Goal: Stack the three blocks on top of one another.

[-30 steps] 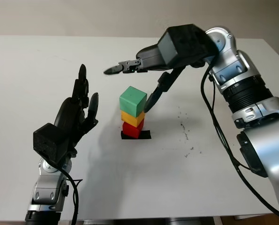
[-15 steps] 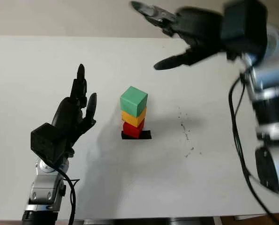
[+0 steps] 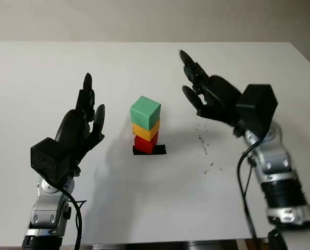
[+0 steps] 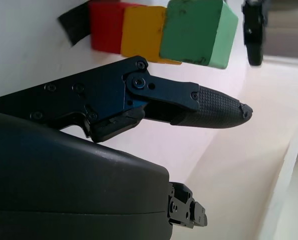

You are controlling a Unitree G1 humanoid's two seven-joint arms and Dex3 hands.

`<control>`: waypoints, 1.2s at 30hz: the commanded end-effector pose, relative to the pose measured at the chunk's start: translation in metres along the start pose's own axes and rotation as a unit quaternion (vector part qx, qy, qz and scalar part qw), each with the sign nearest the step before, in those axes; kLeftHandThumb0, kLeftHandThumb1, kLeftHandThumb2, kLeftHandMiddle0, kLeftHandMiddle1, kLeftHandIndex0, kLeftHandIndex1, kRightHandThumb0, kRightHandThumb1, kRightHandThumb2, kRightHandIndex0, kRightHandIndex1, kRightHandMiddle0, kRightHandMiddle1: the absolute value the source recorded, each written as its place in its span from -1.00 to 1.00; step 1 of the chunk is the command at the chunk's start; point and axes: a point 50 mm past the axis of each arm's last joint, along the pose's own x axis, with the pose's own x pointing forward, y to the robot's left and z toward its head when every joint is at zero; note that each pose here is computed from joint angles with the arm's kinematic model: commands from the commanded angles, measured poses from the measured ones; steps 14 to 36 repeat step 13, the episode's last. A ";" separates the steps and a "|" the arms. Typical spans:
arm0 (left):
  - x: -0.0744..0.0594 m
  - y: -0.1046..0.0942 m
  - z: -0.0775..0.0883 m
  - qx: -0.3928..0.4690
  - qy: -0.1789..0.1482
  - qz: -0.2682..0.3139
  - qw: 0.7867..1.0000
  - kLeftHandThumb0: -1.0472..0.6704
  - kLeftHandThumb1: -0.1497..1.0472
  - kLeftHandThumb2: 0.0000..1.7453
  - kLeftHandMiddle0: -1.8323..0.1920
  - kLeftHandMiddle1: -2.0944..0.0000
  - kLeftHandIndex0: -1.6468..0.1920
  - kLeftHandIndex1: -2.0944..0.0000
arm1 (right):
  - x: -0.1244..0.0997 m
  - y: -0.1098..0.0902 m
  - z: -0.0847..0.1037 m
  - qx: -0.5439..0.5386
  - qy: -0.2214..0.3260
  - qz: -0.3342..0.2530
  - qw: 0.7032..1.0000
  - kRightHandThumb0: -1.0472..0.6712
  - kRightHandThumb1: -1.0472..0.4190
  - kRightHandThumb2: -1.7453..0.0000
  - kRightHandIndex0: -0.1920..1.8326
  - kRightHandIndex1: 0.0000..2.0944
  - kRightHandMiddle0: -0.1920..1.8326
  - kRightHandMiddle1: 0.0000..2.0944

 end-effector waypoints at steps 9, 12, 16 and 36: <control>-0.004 0.001 -0.003 -0.007 -0.004 -0.005 1.000 -0.74 1.00 -0.19 1.00 1.00 1.00 1.00 | -0.018 0.019 -0.026 0.111 0.001 -0.071 0.991 -0.65 -1.00 0.13 -1.00 -1.00 -1.00 -1.00; -0.006 0.001 -0.004 -0.005 -0.002 -0.005 1.000 -0.75 1.00 -0.19 1.00 1.00 1.00 1.00 | -0.024 0.024 -0.032 0.121 0.014 -0.078 0.989 -0.64 -1.00 0.15 -1.00 -1.00 -1.00 -1.00; -0.007 0.001 -0.004 -0.007 -0.001 -0.005 1.000 -0.76 1.00 -0.19 1.00 1.00 1.00 1.00 | -0.026 0.025 -0.033 0.124 0.015 -0.079 0.989 -0.65 -1.00 0.16 -1.00 -1.00 -1.00 -1.00; -0.007 0.001 -0.004 -0.007 -0.001 -0.005 1.000 -0.76 1.00 -0.19 1.00 1.00 1.00 1.00 | -0.026 0.025 -0.033 0.124 0.015 -0.079 0.989 -0.65 -1.00 0.16 -1.00 -1.00 -1.00 -1.00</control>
